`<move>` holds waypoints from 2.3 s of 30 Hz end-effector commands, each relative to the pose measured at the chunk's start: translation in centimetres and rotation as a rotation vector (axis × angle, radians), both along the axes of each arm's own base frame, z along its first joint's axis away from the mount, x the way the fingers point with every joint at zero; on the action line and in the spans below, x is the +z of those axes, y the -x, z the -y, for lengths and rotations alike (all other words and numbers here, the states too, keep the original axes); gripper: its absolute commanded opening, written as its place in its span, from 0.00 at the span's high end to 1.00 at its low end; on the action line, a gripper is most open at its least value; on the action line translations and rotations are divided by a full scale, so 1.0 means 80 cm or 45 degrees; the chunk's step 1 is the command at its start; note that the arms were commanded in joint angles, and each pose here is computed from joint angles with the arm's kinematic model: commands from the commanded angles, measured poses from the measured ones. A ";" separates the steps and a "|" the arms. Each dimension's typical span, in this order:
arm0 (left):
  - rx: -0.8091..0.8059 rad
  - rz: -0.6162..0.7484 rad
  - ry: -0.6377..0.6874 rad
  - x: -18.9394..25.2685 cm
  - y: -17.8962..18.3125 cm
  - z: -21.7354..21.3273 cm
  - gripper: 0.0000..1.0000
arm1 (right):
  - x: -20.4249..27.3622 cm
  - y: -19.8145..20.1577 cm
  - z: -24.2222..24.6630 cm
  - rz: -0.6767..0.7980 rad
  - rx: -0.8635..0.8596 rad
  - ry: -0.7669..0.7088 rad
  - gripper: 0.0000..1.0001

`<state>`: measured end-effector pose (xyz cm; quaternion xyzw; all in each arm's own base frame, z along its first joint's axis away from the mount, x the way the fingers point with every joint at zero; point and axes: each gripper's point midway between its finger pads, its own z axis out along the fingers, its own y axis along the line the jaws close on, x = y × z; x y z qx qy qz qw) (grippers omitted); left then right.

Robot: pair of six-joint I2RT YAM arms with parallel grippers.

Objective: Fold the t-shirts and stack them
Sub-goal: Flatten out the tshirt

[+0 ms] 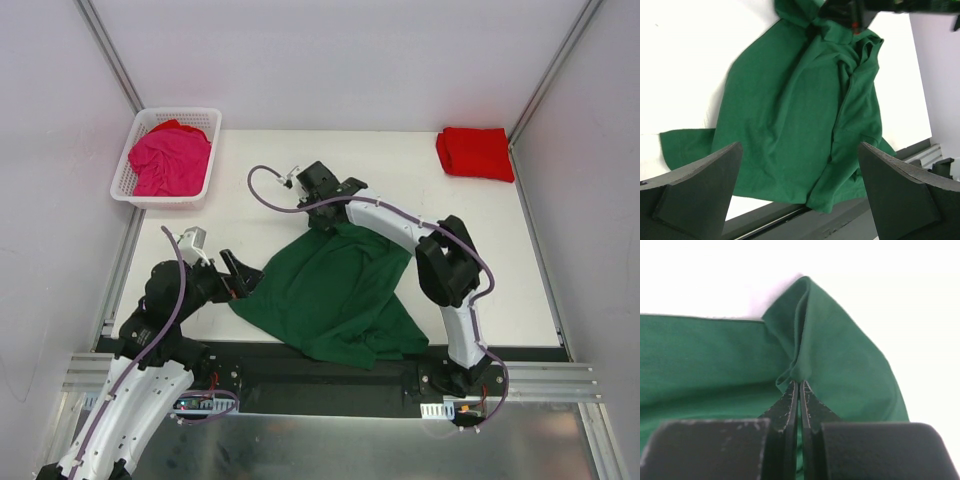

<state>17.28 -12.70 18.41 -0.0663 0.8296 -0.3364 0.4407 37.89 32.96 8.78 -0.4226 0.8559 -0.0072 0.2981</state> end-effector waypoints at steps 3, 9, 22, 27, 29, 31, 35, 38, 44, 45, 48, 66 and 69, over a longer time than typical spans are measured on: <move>0.077 -0.150 0.001 -0.048 0.001 -0.005 0.01 | 0.056 -0.008 0.014 0.105 -0.037 -0.045 0.99; 0.284 -0.301 -0.044 -0.091 0.007 -0.033 0.01 | 0.059 -0.006 0.019 0.095 -0.048 -0.064 0.99; 0.625 -0.488 -0.235 -0.153 0.000 -0.086 0.01 | 0.062 0.000 0.022 0.081 -0.053 -0.091 0.99; 0.648 -0.517 -0.271 -0.167 -0.001 -0.090 0.01 | 0.062 0.002 0.023 0.077 -0.054 -0.105 0.99; 0.655 -0.524 -0.285 -0.169 -0.002 -0.092 0.01 | 0.060 0.004 0.022 0.067 -0.054 -0.115 0.99; 0.660 -0.548 -0.314 -0.174 -0.002 -0.093 0.01 | 0.060 0.005 0.023 0.063 -0.058 -0.120 0.99; 0.677 -0.576 -0.344 -0.183 -0.007 -0.095 0.04 | 0.058 0.008 0.023 0.054 -0.059 -0.125 0.99; 0.674 -0.581 -0.345 -0.188 -0.011 -0.092 0.14 | 0.055 0.008 0.027 0.054 -0.061 -0.119 0.99; 0.685 -0.575 -0.354 -0.192 -0.015 -0.093 0.24 | 0.053 0.007 0.033 0.049 -0.072 -0.122 0.99; 0.686 -0.575 -0.352 -0.192 -0.016 -0.093 0.26 | 0.052 0.007 0.034 0.044 -0.075 -0.124 0.99; 0.688 -0.591 -0.348 -0.195 -0.017 -0.091 0.39 | 0.051 0.008 0.033 0.042 -0.077 -0.129 0.99; 0.662 -0.664 -0.364 -0.226 -0.031 -0.072 0.80 | 0.056 0.011 0.048 0.051 -0.105 -0.130 0.98; 0.656 -0.660 -0.364 -0.226 -0.031 -0.071 0.96 | 0.055 0.012 0.050 0.048 -0.106 -0.130 0.99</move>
